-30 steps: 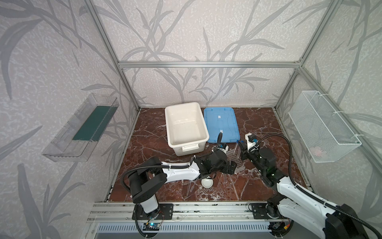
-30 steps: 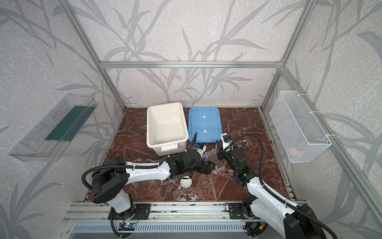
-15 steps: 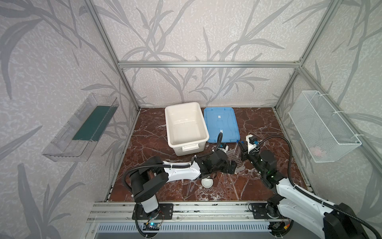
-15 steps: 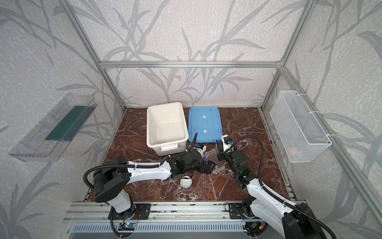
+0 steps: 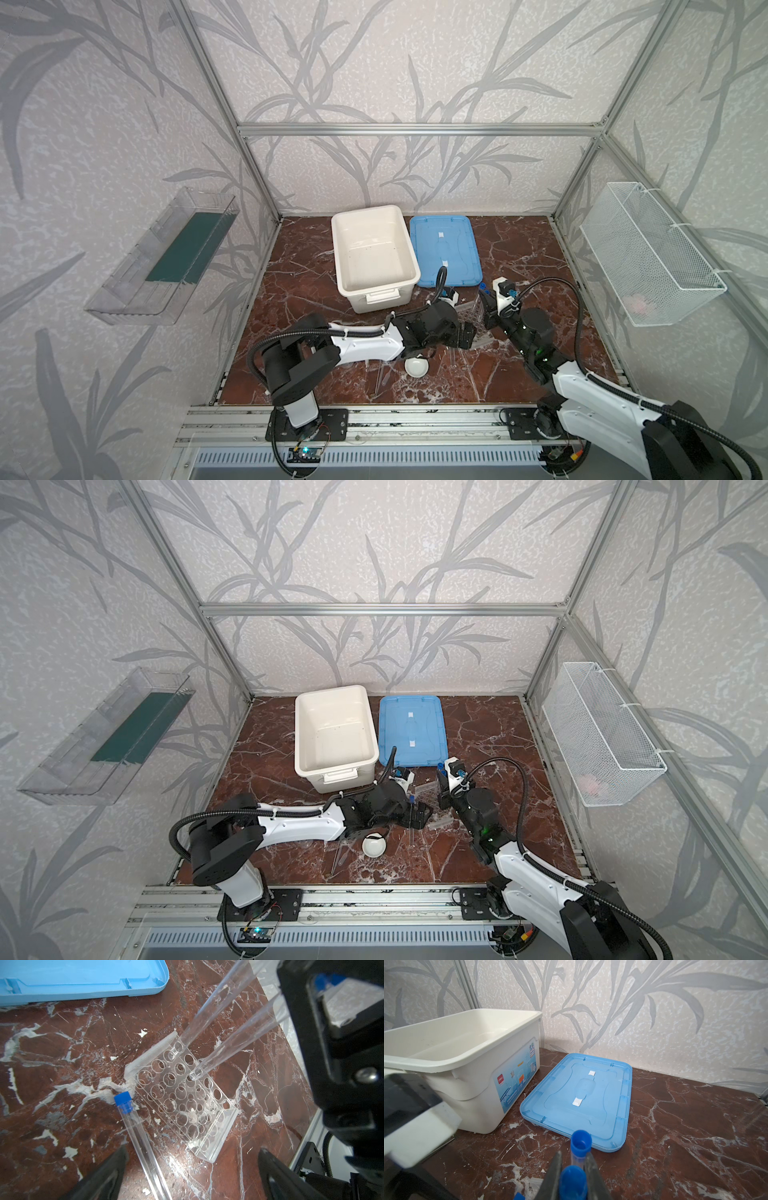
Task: Organize the chemistry lab equipment
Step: 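Lower the open left gripper onto the last blue-capped tube on the table and close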
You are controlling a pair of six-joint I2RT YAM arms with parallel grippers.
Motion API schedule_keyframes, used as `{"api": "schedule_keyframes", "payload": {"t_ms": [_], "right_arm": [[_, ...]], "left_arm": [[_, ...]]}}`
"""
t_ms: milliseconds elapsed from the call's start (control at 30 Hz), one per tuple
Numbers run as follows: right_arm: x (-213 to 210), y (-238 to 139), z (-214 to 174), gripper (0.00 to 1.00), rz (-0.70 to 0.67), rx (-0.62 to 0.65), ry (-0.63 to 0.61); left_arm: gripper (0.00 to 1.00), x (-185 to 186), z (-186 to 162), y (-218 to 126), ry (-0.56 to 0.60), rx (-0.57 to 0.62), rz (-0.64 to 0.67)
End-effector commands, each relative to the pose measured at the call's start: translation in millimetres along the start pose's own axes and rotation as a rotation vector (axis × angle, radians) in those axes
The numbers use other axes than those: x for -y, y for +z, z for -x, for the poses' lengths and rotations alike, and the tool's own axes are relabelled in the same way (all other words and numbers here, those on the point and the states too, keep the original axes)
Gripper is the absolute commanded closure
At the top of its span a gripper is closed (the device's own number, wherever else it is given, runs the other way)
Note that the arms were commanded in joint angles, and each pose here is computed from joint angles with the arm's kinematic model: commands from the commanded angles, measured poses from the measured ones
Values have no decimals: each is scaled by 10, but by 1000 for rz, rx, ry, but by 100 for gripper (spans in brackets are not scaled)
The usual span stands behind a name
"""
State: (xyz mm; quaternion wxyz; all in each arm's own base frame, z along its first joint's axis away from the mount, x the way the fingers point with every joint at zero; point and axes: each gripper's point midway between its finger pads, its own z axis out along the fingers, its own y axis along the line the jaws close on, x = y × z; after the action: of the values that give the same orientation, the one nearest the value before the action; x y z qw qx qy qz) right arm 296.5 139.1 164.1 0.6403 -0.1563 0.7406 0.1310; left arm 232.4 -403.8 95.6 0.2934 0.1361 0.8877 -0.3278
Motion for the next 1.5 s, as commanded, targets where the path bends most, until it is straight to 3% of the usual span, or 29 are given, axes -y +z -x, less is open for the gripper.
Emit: {"api": "schedule_keyframes", "payload": {"t_ms": [0, 267, 467, 600, 833, 1100, 1467], "right_arm": [[-22, -26, 109, 72, 10, 56, 7], [37, -139, 154, 47, -19, 44, 29], [320, -357, 310, 1, -180, -13, 185], [394, -535, 385, 1, -225, -35, 286], [403, -842, 290, 1, -256, -187, 377], [266, -932, 154, 1, -195, -294, 398], [242, -912, 170, 1, -182, -300, 398]], "left_arm": [[1, -104, -1, 6, -22, 5, 42], [1, -263, -41, -19, -5, -32, 151], [3, -402, -117, -28, 87, -129, 292], [8, -400, -213, 16, 113, -194, 319], [22, -409, -383, 46, 174, -293, 367], [34, -389, -560, 108, 201, -376, 348], [50, -458, -666, 104, 231, -447, 426]]}}
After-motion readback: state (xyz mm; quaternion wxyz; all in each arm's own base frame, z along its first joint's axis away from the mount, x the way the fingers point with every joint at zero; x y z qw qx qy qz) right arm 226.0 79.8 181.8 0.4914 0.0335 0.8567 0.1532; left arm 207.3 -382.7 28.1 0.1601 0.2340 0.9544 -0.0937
